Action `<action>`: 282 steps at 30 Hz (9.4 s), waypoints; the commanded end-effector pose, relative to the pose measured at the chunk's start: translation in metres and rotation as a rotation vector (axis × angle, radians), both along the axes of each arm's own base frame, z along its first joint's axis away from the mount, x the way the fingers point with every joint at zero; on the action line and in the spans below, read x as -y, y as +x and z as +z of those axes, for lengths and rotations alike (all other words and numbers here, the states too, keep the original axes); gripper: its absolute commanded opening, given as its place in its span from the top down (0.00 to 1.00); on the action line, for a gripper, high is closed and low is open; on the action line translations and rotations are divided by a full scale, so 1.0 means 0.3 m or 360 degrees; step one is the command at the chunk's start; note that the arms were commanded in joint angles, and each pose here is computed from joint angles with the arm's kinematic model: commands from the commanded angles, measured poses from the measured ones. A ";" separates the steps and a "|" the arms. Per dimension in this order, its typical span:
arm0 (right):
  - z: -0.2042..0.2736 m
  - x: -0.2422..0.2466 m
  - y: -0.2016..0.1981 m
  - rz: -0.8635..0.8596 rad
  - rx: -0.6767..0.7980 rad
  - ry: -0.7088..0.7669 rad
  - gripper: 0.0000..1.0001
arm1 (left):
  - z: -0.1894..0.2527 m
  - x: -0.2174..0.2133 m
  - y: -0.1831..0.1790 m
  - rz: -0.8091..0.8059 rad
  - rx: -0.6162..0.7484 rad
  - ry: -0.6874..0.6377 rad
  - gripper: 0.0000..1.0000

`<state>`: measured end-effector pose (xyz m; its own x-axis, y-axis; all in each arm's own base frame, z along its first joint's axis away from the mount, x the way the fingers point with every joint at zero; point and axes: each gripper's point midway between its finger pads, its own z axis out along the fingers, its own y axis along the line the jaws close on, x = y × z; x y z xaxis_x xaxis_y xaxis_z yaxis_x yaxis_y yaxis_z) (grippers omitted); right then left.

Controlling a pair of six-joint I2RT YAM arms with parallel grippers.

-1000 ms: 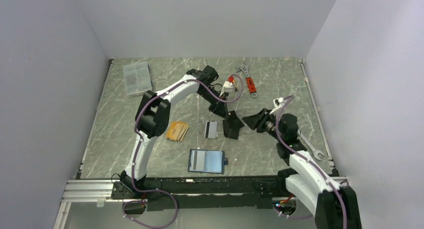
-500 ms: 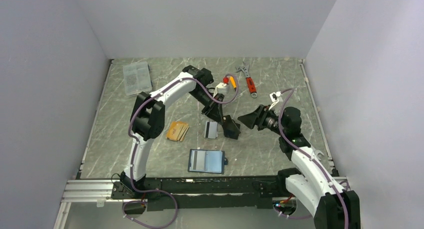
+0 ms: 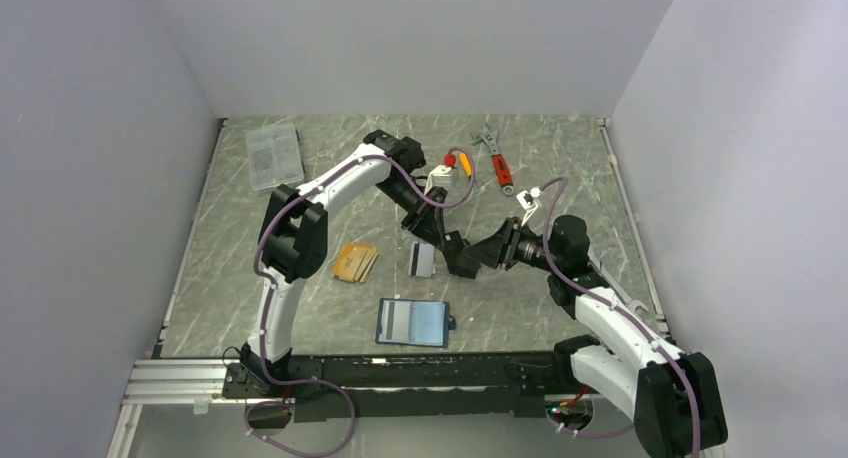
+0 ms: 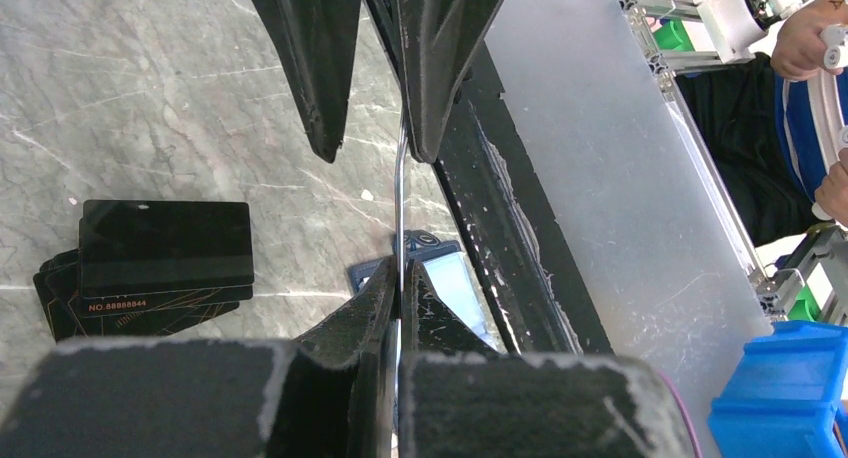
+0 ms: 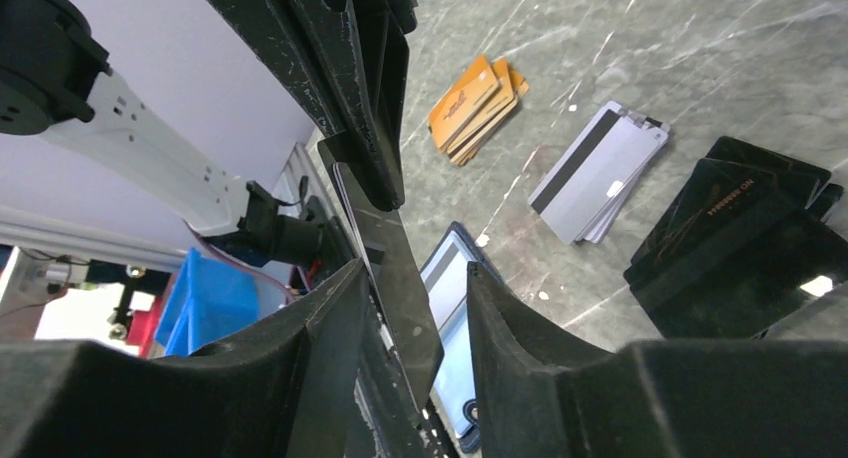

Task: Put the credit cards into the card holder
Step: Place the credit card at the center of the board, then insert the credit card into the card holder.

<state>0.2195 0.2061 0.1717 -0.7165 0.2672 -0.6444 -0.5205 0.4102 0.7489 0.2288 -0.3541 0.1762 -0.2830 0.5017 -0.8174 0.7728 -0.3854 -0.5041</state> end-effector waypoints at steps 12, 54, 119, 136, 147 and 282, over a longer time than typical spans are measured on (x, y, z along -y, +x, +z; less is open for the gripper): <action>0.146 0.130 0.043 -0.0439 0.0260 -0.0136 0.39 | 0.084 0.005 -0.020 -0.0002 0.0065 -0.0095 1.00; 0.023 0.056 -0.039 -0.0098 0.0037 -0.0133 0.42 | 0.097 0.032 0.029 0.0100 0.0058 -0.0048 1.00; -0.256 0.003 0.108 -0.0307 -0.0393 -0.0171 1.00 | -0.329 0.129 0.301 0.0546 0.0206 0.0571 0.36; -0.016 -0.048 0.007 -0.0096 -0.0069 -0.0080 1.00 | 0.106 -0.026 0.148 0.0574 -0.0098 0.0197 0.01; 0.269 -0.068 0.013 -0.0092 0.0213 0.0227 1.00 | 0.243 -0.174 0.129 0.0933 0.0133 0.0235 0.01; -0.400 -0.053 -0.408 0.0107 -0.0906 -0.0736 1.00 | -0.508 -0.418 -0.158 0.0285 0.1444 0.1002 0.41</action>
